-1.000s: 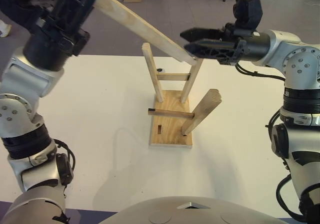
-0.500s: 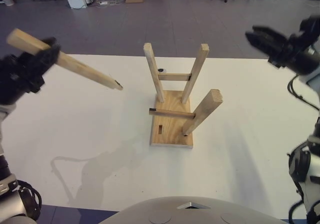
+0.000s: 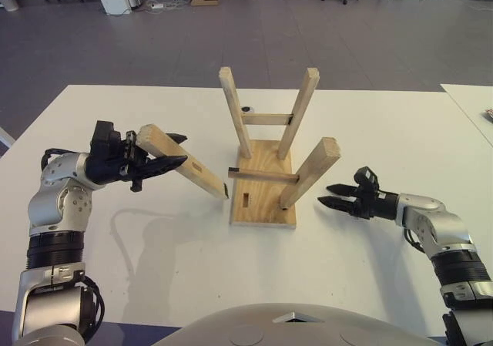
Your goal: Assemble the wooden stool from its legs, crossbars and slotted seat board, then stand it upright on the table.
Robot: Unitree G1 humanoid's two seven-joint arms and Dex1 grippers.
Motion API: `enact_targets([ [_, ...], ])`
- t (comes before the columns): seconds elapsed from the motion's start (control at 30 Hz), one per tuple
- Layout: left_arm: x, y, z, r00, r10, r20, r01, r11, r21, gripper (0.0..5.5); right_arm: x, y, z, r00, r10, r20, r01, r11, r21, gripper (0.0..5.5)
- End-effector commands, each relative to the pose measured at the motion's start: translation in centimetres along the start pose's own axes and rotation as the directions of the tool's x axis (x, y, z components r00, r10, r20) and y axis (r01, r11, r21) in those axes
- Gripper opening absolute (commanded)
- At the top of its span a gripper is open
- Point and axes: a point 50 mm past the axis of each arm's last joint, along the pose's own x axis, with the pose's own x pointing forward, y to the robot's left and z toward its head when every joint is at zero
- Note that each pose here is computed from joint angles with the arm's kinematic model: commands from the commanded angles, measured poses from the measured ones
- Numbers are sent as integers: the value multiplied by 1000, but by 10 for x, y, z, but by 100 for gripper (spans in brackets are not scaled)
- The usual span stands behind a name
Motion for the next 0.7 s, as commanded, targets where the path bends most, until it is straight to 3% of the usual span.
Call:
enact_targets([
  [0.03,13,2,1,998,-54,17,54,998,9,204,9,4,-13,999,24,-39,-22,999,37,317],
  [0.37,40,6,-6,990,-144,11,144,990,-13,204,16,8,-10,998,51,-35,-50,998,34,317],
  [0.7,50,23,-2,968,-230,-95,227,973,-44,204,23,11,-5,998,67,-6,-67,997,29,317],
])
